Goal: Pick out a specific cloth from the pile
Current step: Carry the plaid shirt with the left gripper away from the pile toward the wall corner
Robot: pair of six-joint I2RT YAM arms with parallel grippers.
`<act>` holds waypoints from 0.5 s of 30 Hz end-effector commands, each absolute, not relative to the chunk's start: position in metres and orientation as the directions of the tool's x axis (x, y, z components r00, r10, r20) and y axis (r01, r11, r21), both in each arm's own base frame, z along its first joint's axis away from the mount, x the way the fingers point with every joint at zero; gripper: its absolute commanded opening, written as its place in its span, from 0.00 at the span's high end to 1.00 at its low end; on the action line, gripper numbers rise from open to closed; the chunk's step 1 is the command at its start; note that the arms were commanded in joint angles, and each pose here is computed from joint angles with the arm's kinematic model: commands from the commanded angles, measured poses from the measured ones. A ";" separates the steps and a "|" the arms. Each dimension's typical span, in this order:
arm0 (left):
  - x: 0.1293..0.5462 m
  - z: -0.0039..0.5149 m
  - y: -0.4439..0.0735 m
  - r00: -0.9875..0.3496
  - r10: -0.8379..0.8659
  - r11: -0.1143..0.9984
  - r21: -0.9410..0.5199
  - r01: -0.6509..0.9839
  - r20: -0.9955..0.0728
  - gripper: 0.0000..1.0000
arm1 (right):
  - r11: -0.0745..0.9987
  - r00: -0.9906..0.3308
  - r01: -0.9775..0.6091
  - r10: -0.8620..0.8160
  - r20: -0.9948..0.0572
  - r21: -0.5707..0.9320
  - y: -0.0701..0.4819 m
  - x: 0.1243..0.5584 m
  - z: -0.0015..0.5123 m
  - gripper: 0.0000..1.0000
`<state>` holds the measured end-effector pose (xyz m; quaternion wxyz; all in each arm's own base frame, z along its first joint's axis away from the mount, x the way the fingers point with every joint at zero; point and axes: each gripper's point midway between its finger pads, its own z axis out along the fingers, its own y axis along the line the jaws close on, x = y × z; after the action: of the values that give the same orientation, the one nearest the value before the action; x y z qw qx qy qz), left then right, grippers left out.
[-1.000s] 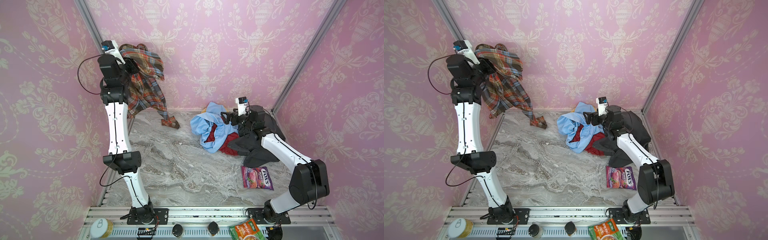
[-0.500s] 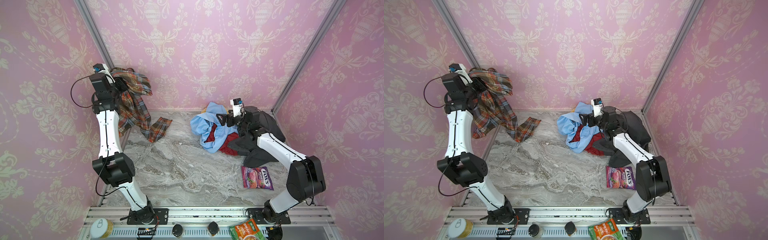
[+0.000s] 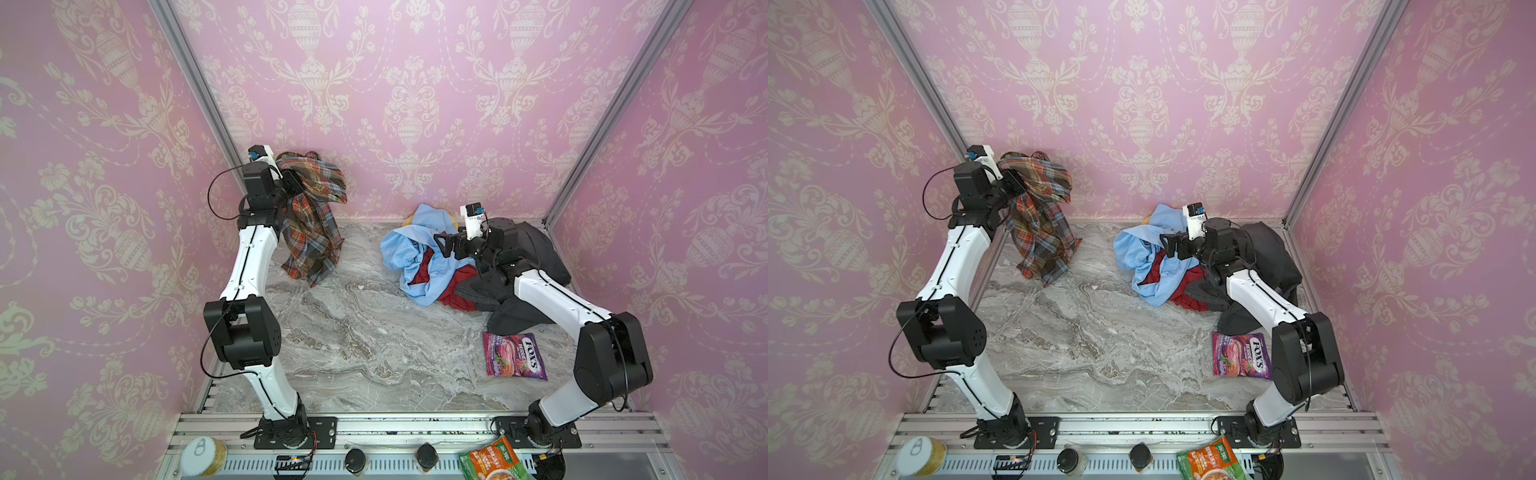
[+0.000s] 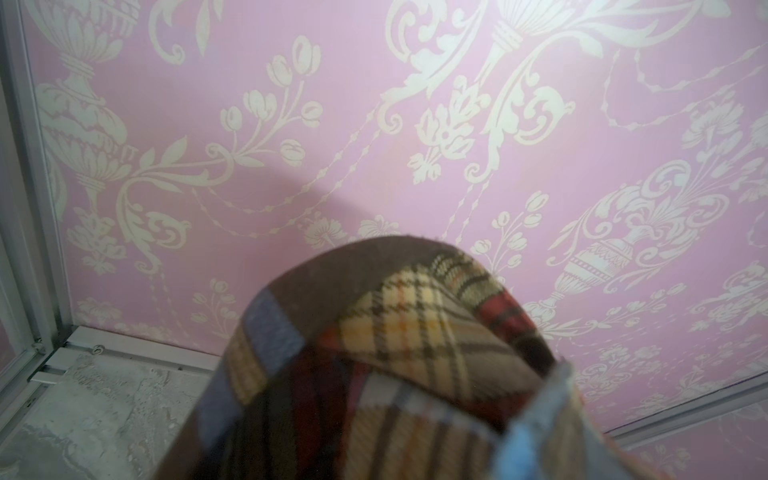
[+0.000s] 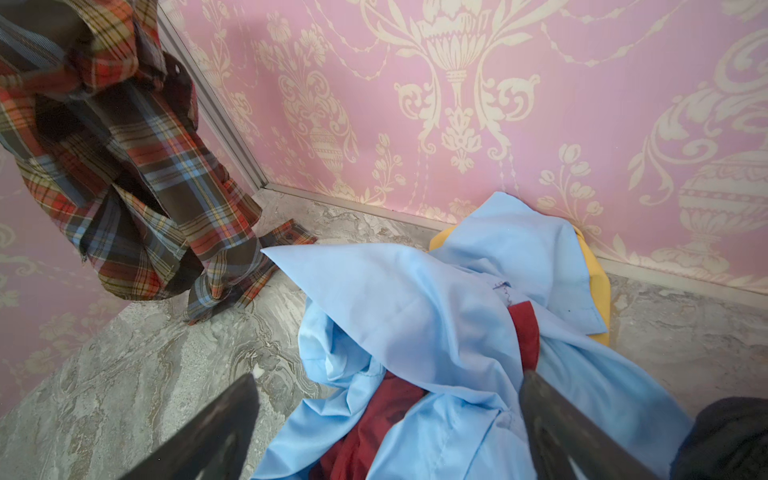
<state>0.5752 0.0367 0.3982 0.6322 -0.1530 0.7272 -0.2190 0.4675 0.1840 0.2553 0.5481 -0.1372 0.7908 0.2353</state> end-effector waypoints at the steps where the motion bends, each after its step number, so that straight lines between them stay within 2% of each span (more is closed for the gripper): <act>1: 0.585 0.426 0.049 -0.036 -0.534 0.843 -0.535 0.059 -0.845 1.00 | 0.862 -0.339 -0.471 0.016 -0.941 0.185 0.180 0.459 0.262 0.02; 7: 0.584 0.378 0.071 -0.087 -0.518 0.855 -0.516 -0.043 -0.851 1.00 | 0.865 -0.335 -0.470 0.009 -0.942 0.176 0.178 0.455 0.262 0.02; 15: 0.547 0.288 0.110 -0.211 -0.469 0.875 -0.417 -0.247 -0.858 1.00 | 0.853 -0.309 -0.479 0.056 -0.949 0.206 0.180 0.451 0.269 0.02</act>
<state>0.5655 0.0976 0.2660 0.5585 -0.2379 0.7828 -0.1367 0.4558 0.1779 0.2557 0.5534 -0.1384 0.7898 0.2254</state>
